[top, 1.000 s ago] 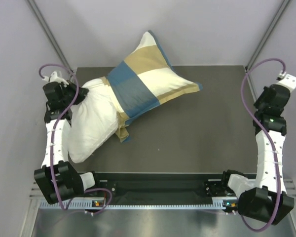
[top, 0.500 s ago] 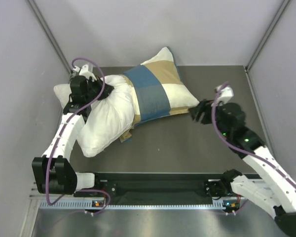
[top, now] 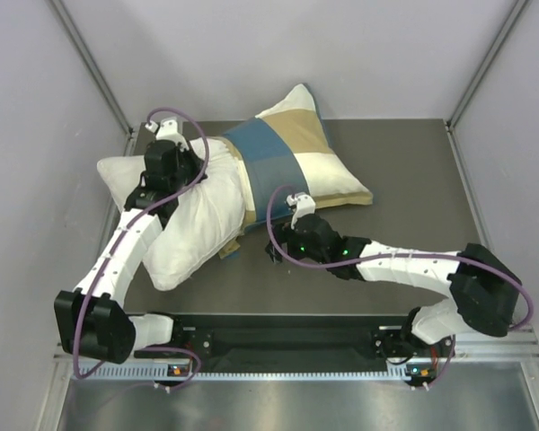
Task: Remove the pillowcase from the pillow
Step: Pull out the pillow
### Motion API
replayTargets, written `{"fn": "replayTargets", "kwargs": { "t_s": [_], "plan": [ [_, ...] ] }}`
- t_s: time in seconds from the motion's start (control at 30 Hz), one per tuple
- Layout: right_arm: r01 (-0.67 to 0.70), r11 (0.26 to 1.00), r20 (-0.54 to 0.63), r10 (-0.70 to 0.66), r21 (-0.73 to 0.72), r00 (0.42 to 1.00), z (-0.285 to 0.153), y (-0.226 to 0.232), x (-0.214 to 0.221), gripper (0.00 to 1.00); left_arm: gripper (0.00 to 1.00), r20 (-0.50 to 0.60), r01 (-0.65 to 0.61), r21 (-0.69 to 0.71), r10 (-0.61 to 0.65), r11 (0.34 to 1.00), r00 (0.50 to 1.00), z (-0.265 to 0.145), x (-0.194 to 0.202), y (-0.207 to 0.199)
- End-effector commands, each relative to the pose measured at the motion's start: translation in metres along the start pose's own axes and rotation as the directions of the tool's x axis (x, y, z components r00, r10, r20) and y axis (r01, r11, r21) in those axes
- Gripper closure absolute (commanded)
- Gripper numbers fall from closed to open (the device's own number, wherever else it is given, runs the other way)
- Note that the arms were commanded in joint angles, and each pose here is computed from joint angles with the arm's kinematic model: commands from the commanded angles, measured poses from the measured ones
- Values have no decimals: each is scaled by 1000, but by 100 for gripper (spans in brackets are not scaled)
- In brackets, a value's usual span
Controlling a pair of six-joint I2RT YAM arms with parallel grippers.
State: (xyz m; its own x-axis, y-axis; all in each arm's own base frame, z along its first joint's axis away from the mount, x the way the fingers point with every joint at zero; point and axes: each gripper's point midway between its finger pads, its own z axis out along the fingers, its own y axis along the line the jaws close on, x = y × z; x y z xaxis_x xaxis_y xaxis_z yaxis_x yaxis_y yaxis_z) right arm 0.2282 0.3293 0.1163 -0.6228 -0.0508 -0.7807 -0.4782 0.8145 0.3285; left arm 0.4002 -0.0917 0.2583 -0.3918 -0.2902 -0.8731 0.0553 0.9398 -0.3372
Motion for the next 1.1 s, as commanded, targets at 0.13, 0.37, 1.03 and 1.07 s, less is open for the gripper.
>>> {"fn": "replayTargets", "kwargs": {
  "t_s": [0.13,0.37,1.03,1.07],
  "plan": [
    [-1,985,205,38,-174,978,28,89,-75,4,98,6,-50,-194,52,980,999,-4,-12,30],
    [-1,992,182,24,-126,983,80,107,-64,4,74,9,-57,-195,60,979,998,-6,-15,30],
    [71,997,123,-66,-38,990,46,98,-10,5,66,-11,-137,-283,140,949,990,10,-27,50],
    [76,996,121,-71,-37,990,46,98,-8,5,66,-15,-138,-281,139,950,990,11,-26,50]
  ]
}}
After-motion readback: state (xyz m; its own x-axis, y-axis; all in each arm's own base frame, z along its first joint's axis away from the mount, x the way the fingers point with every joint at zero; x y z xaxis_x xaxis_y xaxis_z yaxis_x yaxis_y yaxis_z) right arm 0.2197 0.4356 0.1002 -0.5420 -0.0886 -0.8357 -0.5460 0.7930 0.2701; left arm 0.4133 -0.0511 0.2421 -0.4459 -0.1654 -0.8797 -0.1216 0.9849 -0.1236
